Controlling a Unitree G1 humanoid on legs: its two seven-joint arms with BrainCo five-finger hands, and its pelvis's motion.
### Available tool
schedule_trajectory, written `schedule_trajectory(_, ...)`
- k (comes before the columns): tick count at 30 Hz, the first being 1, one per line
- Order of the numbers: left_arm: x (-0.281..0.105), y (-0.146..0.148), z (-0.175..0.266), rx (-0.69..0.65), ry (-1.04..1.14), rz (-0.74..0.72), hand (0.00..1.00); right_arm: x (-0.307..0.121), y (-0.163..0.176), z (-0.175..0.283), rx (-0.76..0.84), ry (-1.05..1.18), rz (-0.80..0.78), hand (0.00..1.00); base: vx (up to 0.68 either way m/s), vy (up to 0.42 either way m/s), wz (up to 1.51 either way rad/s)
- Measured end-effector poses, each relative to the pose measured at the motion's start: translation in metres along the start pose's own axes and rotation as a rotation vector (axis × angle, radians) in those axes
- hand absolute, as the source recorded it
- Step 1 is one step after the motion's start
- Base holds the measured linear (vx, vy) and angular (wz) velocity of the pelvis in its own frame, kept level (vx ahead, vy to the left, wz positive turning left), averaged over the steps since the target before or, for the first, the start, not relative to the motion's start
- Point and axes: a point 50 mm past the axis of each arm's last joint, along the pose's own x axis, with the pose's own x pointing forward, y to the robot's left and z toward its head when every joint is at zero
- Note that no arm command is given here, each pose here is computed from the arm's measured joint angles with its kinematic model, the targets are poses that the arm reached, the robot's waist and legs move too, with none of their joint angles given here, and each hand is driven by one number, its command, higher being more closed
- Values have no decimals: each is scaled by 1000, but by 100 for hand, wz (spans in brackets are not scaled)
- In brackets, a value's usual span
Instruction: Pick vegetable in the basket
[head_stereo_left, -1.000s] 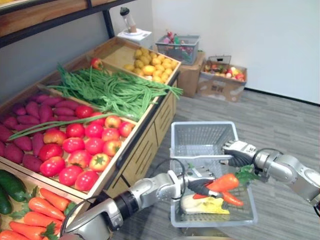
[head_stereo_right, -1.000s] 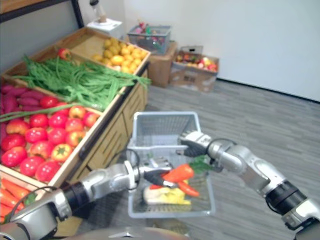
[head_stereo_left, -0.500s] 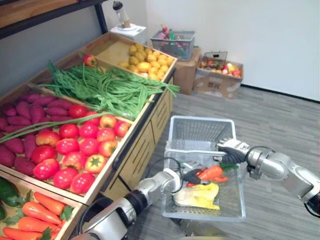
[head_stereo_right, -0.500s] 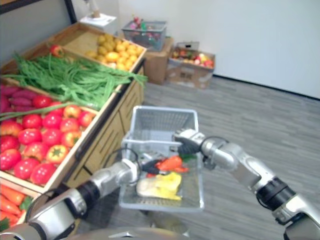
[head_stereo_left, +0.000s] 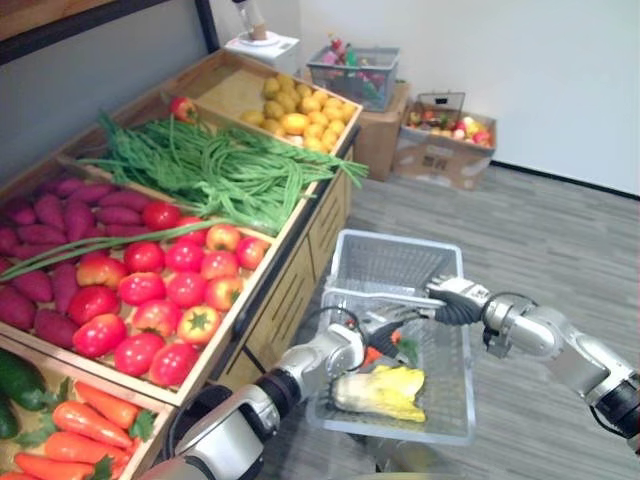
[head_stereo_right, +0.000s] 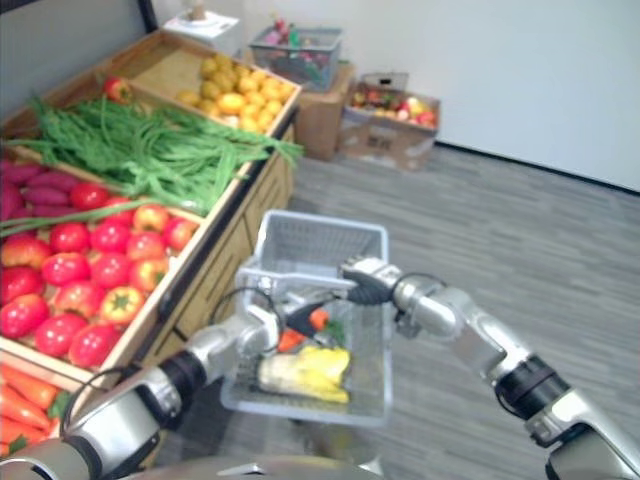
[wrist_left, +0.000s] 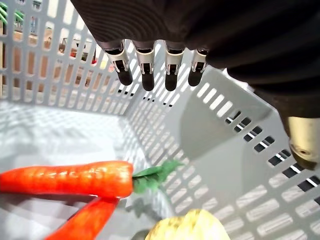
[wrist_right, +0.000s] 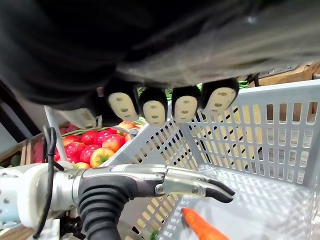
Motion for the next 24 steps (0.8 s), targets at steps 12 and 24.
schedule_trajectory(12,-46,63,109,-148,-663,50,0,-83,59,-94,422,620,-261,100,-58,-70,79)
schedule_trajectory(24,-96,83,112,-330,-763,118,0,-190,192,-98,969,1336,-582,100,-73,-9,108)
